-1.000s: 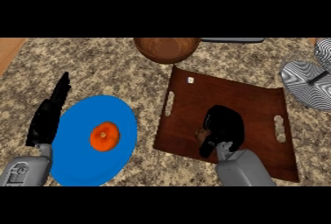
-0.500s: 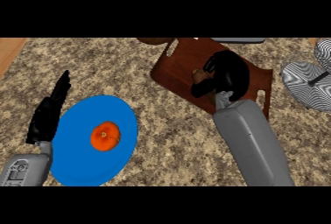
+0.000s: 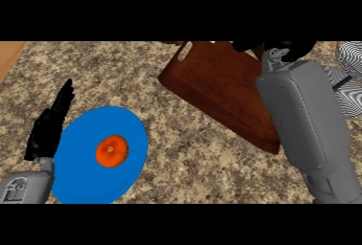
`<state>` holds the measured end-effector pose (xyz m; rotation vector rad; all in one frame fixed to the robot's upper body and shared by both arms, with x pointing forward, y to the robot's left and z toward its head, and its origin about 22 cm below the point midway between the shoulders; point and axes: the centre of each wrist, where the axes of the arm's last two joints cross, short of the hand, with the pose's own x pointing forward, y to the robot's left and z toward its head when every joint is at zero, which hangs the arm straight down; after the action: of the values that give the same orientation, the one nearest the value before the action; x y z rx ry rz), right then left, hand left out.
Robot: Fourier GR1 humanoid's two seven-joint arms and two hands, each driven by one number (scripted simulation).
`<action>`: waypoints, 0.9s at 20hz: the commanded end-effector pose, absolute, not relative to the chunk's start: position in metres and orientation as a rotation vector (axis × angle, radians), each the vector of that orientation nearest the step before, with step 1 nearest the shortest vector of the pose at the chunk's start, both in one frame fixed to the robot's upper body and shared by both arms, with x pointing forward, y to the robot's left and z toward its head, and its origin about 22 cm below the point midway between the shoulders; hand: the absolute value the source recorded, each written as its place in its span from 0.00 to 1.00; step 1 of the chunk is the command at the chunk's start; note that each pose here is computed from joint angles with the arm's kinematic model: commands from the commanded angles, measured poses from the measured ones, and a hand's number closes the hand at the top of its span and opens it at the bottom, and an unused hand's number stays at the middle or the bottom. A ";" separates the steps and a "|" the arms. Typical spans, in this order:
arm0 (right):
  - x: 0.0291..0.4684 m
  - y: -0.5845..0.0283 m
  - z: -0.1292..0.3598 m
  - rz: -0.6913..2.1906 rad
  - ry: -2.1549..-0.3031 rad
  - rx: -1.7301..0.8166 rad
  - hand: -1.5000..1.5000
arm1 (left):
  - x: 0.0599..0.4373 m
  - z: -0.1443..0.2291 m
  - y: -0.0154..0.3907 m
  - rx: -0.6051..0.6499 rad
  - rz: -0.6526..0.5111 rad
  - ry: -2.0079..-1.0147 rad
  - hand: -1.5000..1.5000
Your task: Pick the sweet potato from the tray and place it in the tiered basket
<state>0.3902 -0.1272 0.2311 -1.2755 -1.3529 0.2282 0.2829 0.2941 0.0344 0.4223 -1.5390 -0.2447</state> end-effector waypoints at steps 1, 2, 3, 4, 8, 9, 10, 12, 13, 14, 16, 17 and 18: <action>0.401 -0.163 0.265 0.243 -1.272 -1.440 1.00 | 0.277 0.036 0.294 0.407 -0.242 -1.513 0.50; 0.395 -0.148 0.252 0.266 -1.267 -1.430 1.00 | 0.265 0.032 0.305 0.427 -0.223 -1.535 0.50; 0.396 -0.167 0.272 0.278 -1.258 -1.428 1.00 | 0.277 0.033 0.291 0.437 -0.221 -1.520 0.50; 0.401 -0.155 0.283 0.290 -1.253 -1.420 1.00 | 0.298 0.036 0.300 0.429 -0.218 -1.518 0.50; 0.410 -0.197 0.302 0.231 -1.321 -1.308 1.00 | 0.277 0.031 0.301 0.439 -0.241 -1.525 0.50; 0.407 -0.213 0.287 0.211 -1.336 -1.295 1.00 | 0.285 0.026 0.308 0.442 -0.229 -1.529 0.50; 0.414 -0.202 0.308 0.211 -1.341 -1.289 1.00 | 0.284 0.033 0.297 0.441 -0.226 -1.548 0.50; 0.418 -0.204 0.290 0.313 -1.277 -1.379 1.00 | 0.287 0.030 0.292 0.413 -0.242 -1.540 0.50; 0.422 -0.238 0.292 0.299 -1.291 -1.364 1.00 | 0.275 0.037 0.299 0.415 -0.247 -1.543 0.50; 0.425 -0.231 0.290 0.331 -1.267 -1.385 1.00 | 0.279 0.037 0.284 0.432 -0.235 -1.532 0.50; 0.434 -0.263 0.293 0.353 -1.216 -1.482 1.00 | 0.287 0.032 0.293 0.409 -0.233 -1.554 0.50; 0.435 -0.262 0.273 0.377 -1.172 -1.524 1.00 | 0.279 0.034 0.295 0.416 -0.254 -1.535 0.50; 0.437 -0.267 0.277 0.405 -1.141 -1.557 1.00 | 0.279 0.026 0.304 0.431 -0.239 -1.548 0.50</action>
<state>0.4293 -0.2426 0.2838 -1.4614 -1.2248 0.3408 0.2803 0.2972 0.0315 0.4244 -1.5432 -0.2405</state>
